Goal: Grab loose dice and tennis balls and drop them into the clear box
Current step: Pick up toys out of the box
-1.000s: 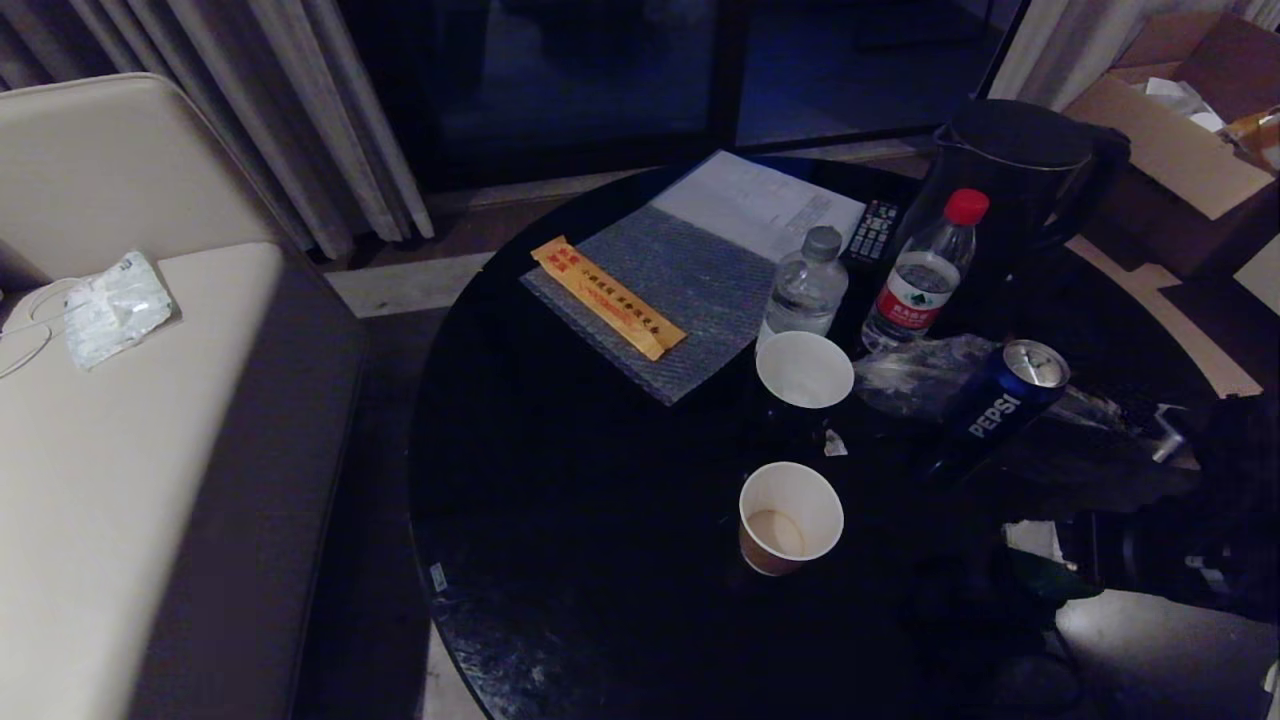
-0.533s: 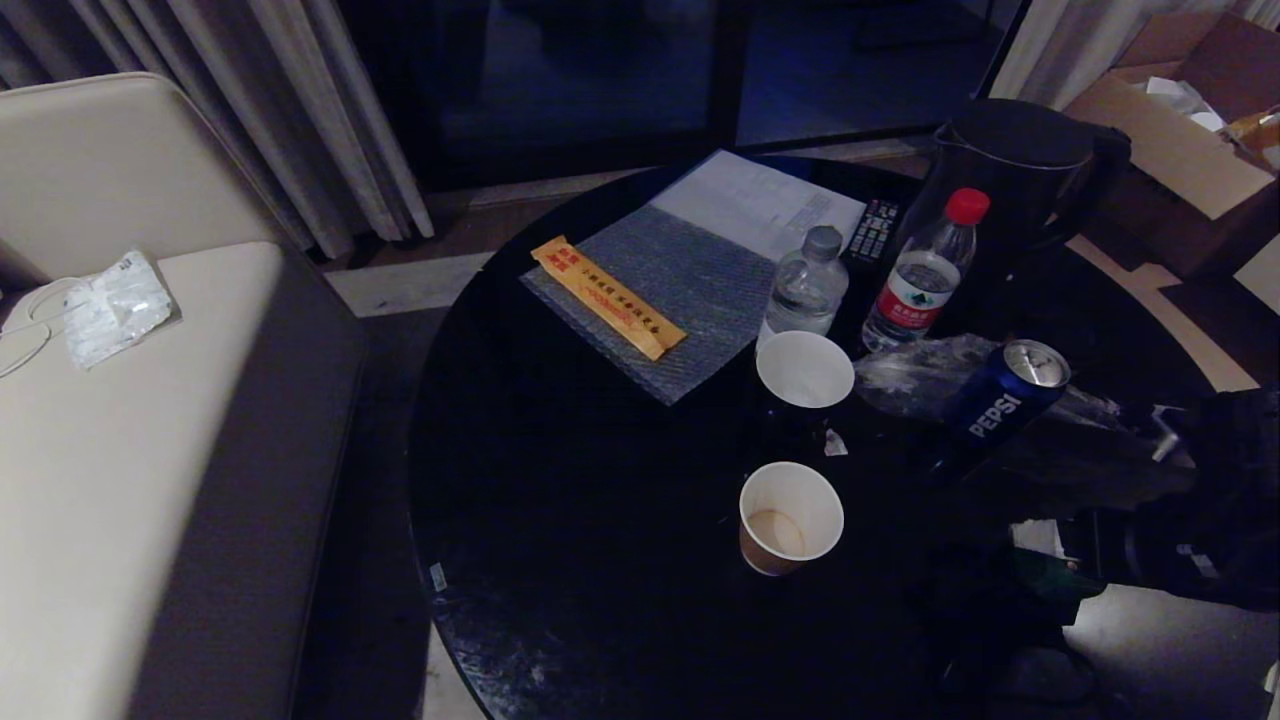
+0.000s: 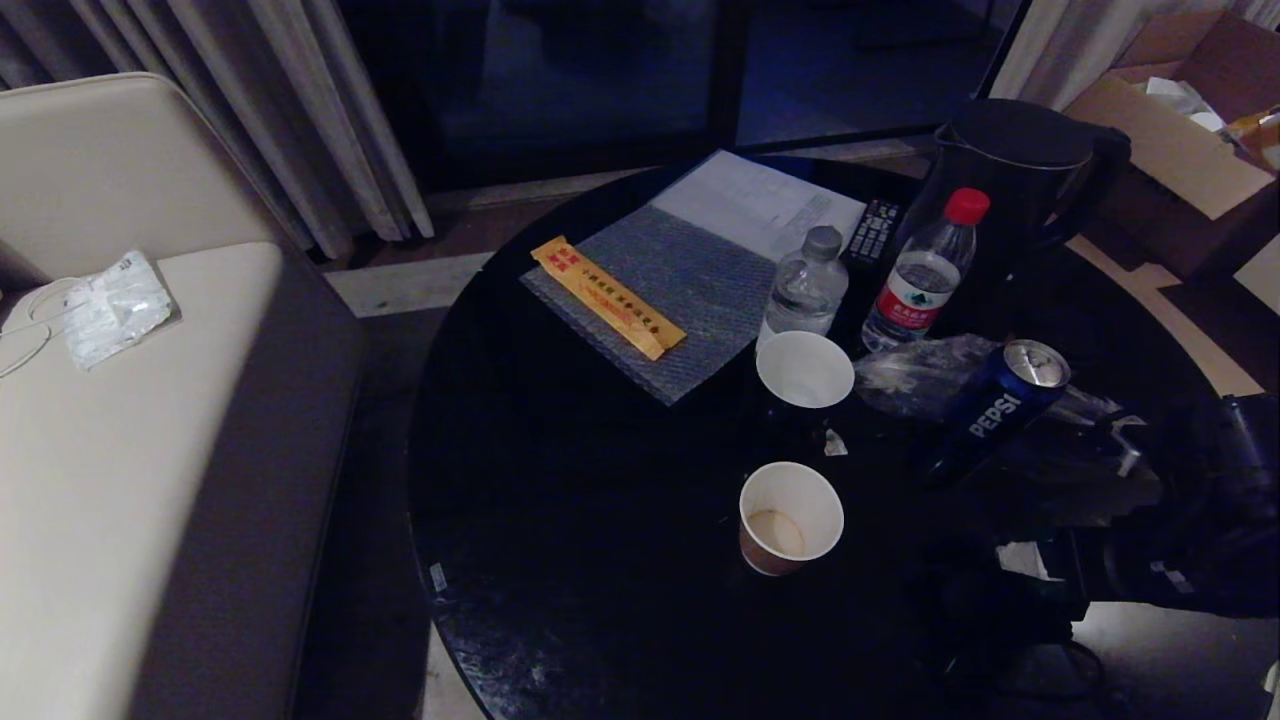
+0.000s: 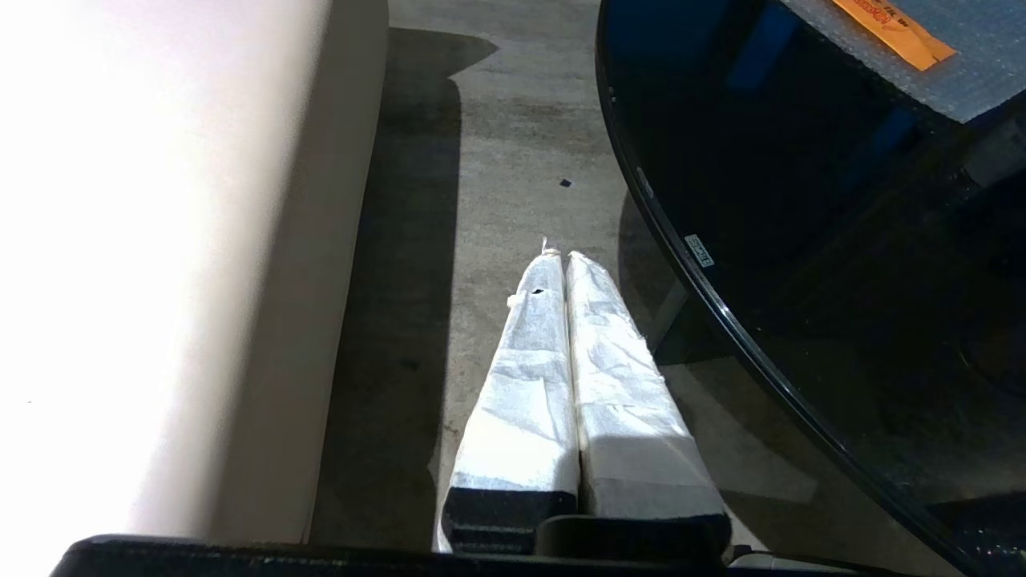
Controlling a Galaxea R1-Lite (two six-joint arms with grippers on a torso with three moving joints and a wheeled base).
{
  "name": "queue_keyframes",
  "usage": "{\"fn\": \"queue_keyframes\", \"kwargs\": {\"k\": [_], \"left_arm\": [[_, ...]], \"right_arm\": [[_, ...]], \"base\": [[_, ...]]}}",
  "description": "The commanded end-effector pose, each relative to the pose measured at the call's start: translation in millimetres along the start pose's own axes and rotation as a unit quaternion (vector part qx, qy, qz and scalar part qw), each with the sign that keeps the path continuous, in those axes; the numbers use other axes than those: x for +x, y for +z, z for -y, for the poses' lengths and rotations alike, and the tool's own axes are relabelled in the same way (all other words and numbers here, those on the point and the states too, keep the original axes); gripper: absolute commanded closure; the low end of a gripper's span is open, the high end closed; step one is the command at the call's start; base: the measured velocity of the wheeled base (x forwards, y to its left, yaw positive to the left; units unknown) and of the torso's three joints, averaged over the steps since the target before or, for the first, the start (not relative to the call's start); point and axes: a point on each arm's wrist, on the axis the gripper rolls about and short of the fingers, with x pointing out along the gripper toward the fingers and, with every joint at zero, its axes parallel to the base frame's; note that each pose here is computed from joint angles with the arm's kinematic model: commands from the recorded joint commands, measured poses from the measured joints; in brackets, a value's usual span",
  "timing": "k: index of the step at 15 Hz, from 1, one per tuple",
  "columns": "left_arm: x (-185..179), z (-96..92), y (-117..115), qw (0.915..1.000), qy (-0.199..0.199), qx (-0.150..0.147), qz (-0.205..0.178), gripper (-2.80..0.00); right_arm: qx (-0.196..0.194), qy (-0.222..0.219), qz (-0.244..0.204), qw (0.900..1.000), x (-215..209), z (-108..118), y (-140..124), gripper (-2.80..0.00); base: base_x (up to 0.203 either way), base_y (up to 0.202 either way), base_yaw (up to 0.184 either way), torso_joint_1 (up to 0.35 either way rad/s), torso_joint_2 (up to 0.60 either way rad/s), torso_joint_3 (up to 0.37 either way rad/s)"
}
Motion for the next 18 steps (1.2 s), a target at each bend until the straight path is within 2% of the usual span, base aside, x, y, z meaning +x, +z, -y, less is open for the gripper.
{"fn": "queue_keyframes", "kwargs": {"k": [1, 5, 6, 11, 13, 15, 18], "left_arm": [[0, 0.0, 0, 1.0000, 0.001, -0.001, 0.000, 0.00], [0, 0.0, 0, 1.0000, 0.000, -0.001, 0.001, 0.00], [0, 0.0, 0, 1.0000, 0.000, -0.001, 0.001, 0.00], [0, 0.0, 0, 1.0000, 0.001, -0.001, 0.000, 0.00], [0, 0.0, 0, 1.0000, 0.001, -0.001, 0.000, 0.00], [0, 0.0, 0, 1.0000, 0.000, -0.001, 0.001, 0.00], [0, 0.0, 0, 1.0000, 0.000, -0.001, 0.001, 0.00]], "right_arm": [[-0.001, 0.001, -0.005, 1.000, 4, -1, 0, -2.80], [0.000, 0.003, -0.004, 1.000, 5, -1, 1, -2.80], [-0.001, 0.002, -0.005, 1.000, 5, -1, 0, 0.00], [-0.004, 0.000, -0.005, 1.000, 4, -1, -1, 0.00], [-0.023, -0.005, 0.001, 1.000, -1, -1, -3, 0.00], [-0.037, -0.006, 0.024, 0.999, -15, 0, -4, 0.00], [-0.039, -0.007, 0.061, 0.997, -44, 3, -17, 0.00]], "base": [[0.000, 0.000, 0.000, 0.000, 0.00, 0.000], [0.000, 0.000, 0.000, 0.000, 0.00, 0.000], [0.000, 0.000, 0.000, 0.000, 0.00, 0.000], [0.000, 0.000, 0.000, 0.000, 0.00, 0.000], [0.000, 0.000, 0.000, 0.000, 0.00, 0.000], [0.000, 0.000, 0.000, 0.000, 0.00, 0.000], [0.000, 0.000, 0.000, 0.000, 0.00, 0.000]]}}
